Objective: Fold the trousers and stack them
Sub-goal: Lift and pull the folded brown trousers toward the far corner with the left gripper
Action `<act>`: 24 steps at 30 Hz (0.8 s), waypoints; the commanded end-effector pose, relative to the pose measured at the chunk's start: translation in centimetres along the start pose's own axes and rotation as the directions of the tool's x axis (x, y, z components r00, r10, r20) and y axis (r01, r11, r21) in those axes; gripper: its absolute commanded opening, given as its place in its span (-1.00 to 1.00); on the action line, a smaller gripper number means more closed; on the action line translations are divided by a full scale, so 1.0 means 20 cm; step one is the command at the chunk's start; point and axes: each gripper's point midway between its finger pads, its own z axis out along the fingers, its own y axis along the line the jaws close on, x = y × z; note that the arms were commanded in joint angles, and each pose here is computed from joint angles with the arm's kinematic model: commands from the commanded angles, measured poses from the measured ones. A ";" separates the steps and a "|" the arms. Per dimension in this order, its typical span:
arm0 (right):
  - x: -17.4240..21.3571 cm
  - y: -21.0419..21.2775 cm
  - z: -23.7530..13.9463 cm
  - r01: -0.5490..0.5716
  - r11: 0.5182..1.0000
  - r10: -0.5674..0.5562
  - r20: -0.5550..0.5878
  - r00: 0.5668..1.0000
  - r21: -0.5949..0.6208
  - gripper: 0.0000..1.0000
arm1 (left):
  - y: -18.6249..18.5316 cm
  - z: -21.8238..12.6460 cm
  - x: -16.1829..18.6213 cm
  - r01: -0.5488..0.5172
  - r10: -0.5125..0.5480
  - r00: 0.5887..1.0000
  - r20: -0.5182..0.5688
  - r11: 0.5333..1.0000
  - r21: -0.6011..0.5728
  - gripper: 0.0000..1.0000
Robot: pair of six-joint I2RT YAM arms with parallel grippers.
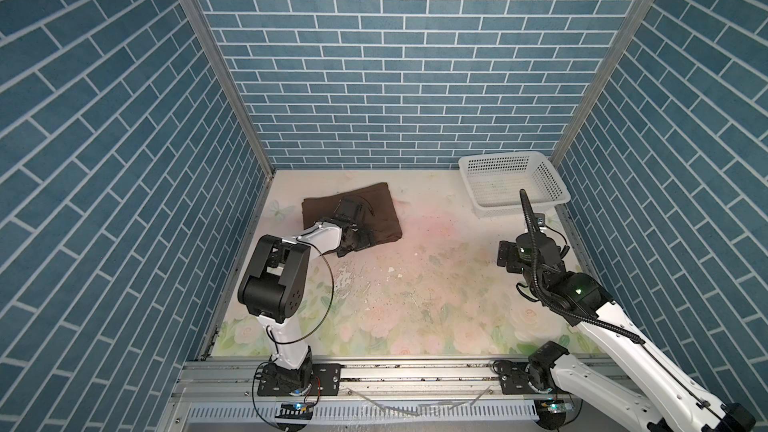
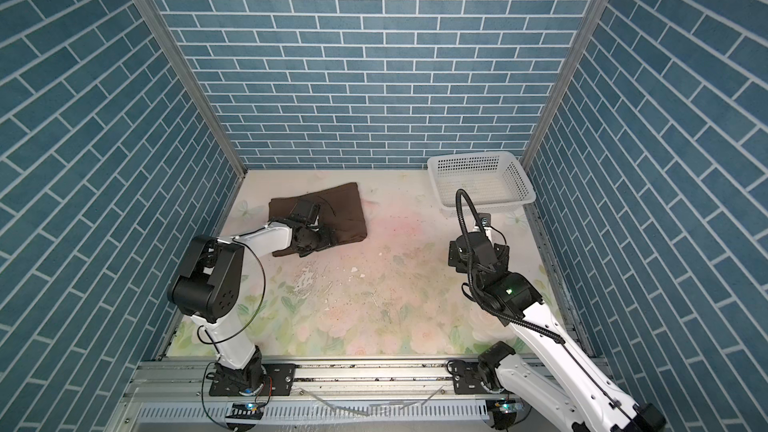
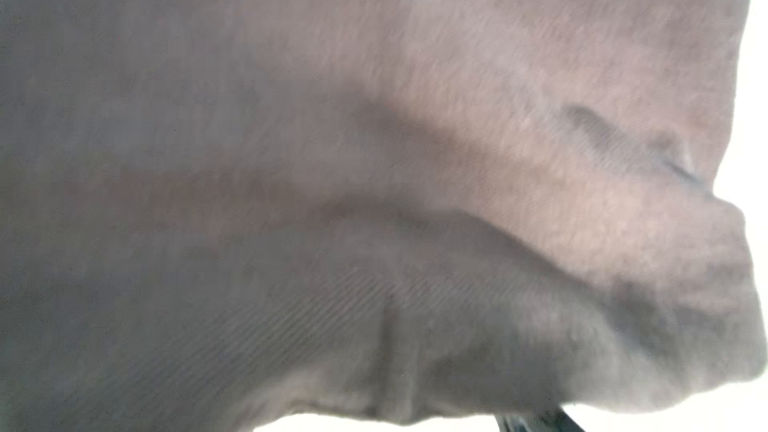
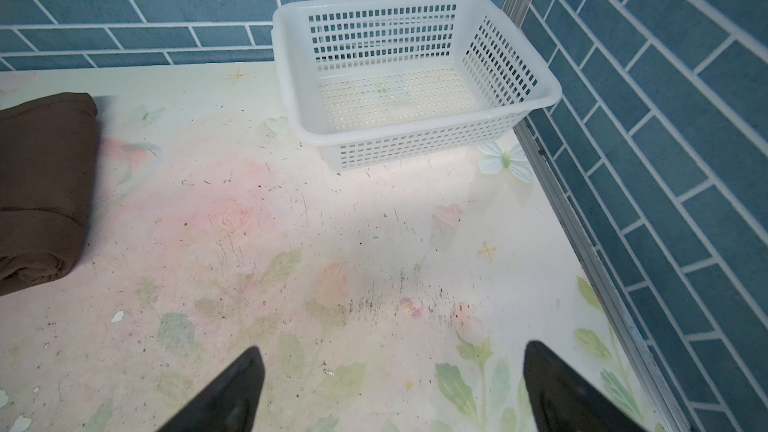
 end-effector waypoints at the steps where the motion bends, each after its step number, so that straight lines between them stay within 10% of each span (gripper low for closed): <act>1: 0.05 -0.01 0.04 -0.013 1.000 0.014 -0.020 1.000 0.022 0.94 | -0.03 -0.07 0.08 0.007 -0.007 1.000 -0.014 1.000 0.006 0.76; 11: 0.06 0.05 0.09 -0.015 1.000 0.015 -0.047 0.999 -0.004 0.94 | -0.39 -0.17 0.04 -0.241 0.243 0.969 0.039 0.969 -0.051 0.79; 24: 0.08 0.02 0.08 -0.025 1.000 0.026 -0.045 0.999 0.009 0.94 | -0.41 0.12 0.02 -0.246 0.243 0.969 -0.038 0.962 -0.117 0.77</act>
